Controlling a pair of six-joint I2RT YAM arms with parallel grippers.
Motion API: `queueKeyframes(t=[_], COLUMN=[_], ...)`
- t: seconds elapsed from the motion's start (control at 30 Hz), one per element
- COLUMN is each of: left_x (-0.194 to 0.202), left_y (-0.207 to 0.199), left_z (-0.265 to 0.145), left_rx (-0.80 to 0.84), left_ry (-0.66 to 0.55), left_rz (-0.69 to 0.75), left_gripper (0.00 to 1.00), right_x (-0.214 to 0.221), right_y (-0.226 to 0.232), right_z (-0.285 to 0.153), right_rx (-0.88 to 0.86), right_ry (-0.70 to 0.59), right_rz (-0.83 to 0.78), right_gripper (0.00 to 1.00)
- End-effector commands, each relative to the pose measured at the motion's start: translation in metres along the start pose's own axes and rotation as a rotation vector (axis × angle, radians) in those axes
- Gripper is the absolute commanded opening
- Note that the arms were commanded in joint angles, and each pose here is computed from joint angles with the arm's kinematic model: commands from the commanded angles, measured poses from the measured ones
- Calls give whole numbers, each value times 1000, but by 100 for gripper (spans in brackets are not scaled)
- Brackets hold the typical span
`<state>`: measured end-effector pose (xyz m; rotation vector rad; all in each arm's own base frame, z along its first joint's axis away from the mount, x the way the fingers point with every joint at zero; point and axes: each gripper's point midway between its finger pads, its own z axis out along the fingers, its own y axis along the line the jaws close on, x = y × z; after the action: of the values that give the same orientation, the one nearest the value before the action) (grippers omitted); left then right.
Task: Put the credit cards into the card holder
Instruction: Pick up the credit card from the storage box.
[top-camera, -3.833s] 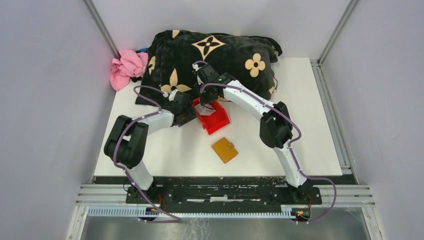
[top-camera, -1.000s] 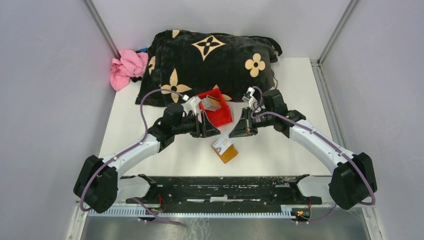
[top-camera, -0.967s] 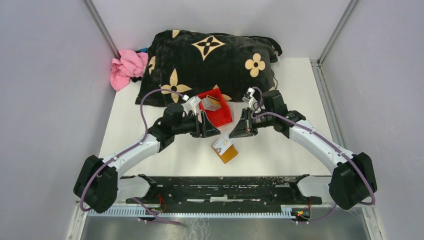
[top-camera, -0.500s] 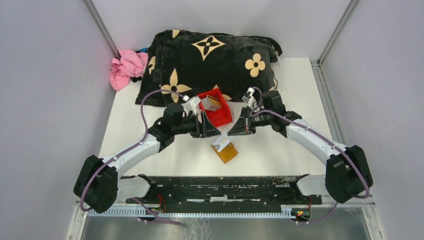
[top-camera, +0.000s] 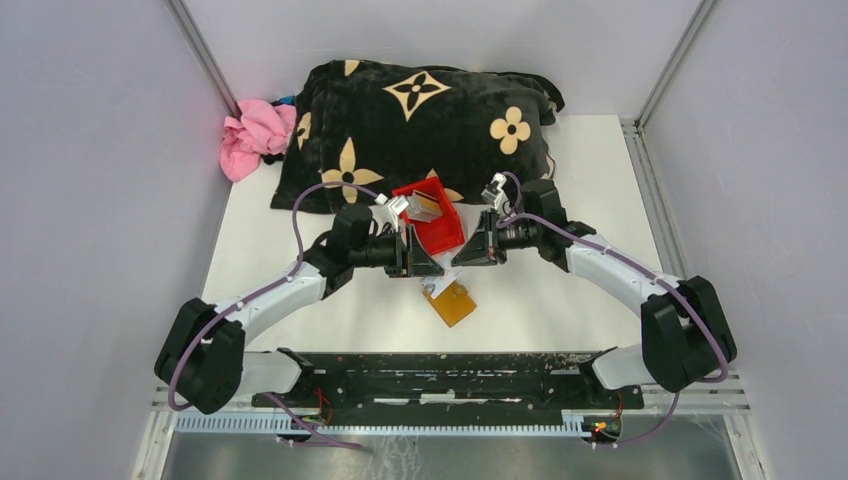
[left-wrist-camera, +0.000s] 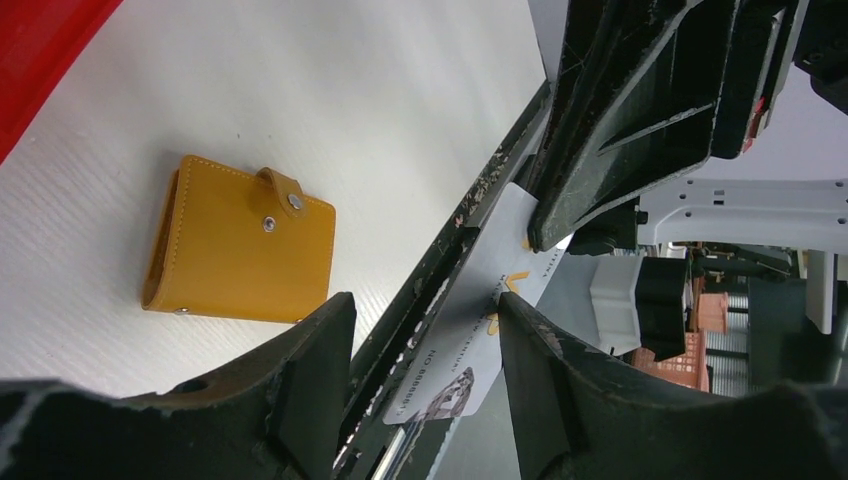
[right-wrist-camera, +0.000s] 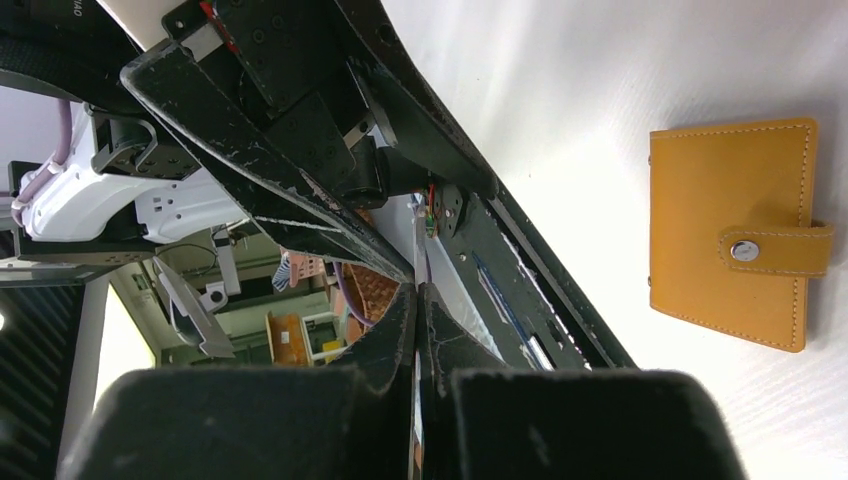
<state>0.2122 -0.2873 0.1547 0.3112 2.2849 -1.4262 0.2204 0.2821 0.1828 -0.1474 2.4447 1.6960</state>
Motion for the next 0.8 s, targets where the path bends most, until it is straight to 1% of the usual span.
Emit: queueKeyframes(t=[0.0,0.1,0.3,0.43,0.47,0.53,0.57,0.6,0.63,0.7,0.77], left_x=[-9,-4,4,8,9,9,10,9,9,7,2], left_y=[-25,-26,-30,-35,-35,-36,-35,-34,-32,-25,-16], left_z=[-3,-3,-6,-8,-8,-9,-8,-8,-7,-3,0], left_rx=[84,103,138,164,167,172,171,169,166,135,92], left_ry=[7,30,52,68,71,75,74,72,69,53,20], left_rz=[3,-17,-36,-40,-41,-37,-36,-36,-36,-41,-51], left_gripper=[59,50,38,24,19,7,3,3,3,3,3], right_x=[-3,-4,-6,-10,-11,-14,-16,-18,-19,-21,-21], right_y=[11,8,7,4,4,2,2,1,0,-6,-14], right_z=[1,2,5,5,5,4,4,2,1,-3,-7], right_rx=[-69,-68,-79,-78,-78,-77,-75,-69,-60,-24,53], right_ry=[10,15,20,14,11,1,-4,-11,-18,-34,-53], right_rz=[-40,-28,-15,-2,0,11,13,15,16,9,-23], right_gripper=[1,1,1,1,1,1,1,1,6,22,33])
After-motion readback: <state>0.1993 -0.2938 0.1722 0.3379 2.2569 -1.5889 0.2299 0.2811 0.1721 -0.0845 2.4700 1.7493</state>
